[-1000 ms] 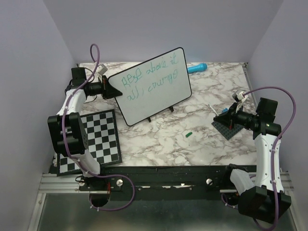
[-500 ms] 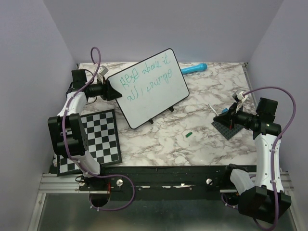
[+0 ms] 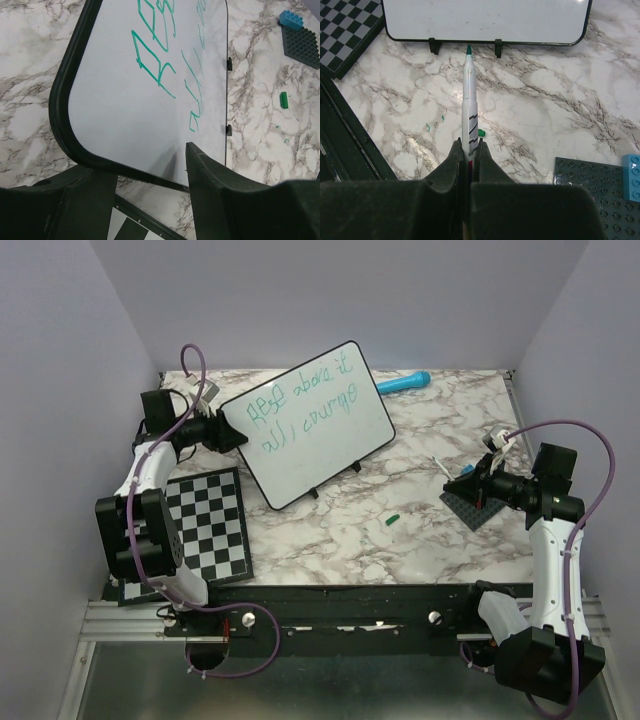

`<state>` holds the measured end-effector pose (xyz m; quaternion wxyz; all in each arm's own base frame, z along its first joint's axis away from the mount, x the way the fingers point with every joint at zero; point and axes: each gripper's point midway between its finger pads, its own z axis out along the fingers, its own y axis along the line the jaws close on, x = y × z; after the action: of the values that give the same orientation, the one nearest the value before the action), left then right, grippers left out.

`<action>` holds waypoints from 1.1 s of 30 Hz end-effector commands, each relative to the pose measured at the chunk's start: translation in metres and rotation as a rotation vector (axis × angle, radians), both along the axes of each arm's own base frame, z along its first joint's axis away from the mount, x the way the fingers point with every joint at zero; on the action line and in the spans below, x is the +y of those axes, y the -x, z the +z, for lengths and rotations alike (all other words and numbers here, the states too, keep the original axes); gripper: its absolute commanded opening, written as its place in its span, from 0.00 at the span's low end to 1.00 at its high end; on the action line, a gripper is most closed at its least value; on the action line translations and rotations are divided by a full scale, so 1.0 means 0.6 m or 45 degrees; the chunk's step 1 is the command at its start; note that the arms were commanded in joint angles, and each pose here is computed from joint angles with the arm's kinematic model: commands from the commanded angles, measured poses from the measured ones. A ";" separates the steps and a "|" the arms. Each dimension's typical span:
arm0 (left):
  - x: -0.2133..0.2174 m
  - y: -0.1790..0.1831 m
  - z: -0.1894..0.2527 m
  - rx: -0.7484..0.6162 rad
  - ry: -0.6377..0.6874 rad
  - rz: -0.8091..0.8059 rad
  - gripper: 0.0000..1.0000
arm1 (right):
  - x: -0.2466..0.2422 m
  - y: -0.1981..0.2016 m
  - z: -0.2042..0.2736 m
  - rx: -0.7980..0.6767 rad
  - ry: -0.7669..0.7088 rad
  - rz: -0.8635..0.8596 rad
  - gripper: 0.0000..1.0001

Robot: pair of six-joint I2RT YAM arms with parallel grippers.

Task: Write a sentence on the whiteboard
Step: Put down the whiteboard on the whiteboard stand, then pick up the pen cap from the center of the board.

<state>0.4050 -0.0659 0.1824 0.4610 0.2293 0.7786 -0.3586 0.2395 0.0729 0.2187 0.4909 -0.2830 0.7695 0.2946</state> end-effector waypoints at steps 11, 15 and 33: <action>0.029 0.001 0.050 -0.158 -0.058 0.149 0.89 | 0.009 0.013 0.007 -0.020 -0.026 0.036 0.01; 0.041 0.005 0.059 -0.172 -0.037 0.215 0.93 | 0.010 0.014 0.009 -0.028 -0.025 0.038 0.01; 0.073 0.158 0.205 -0.210 0.339 0.781 0.99 | 0.008 0.012 0.006 -0.024 -0.019 0.040 0.01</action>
<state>0.3348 0.0092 0.2789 0.6388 -0.0198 0.7469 -0.1836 0.2363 0.0755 0.2232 0.4988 -0.2944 0.7601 0.2945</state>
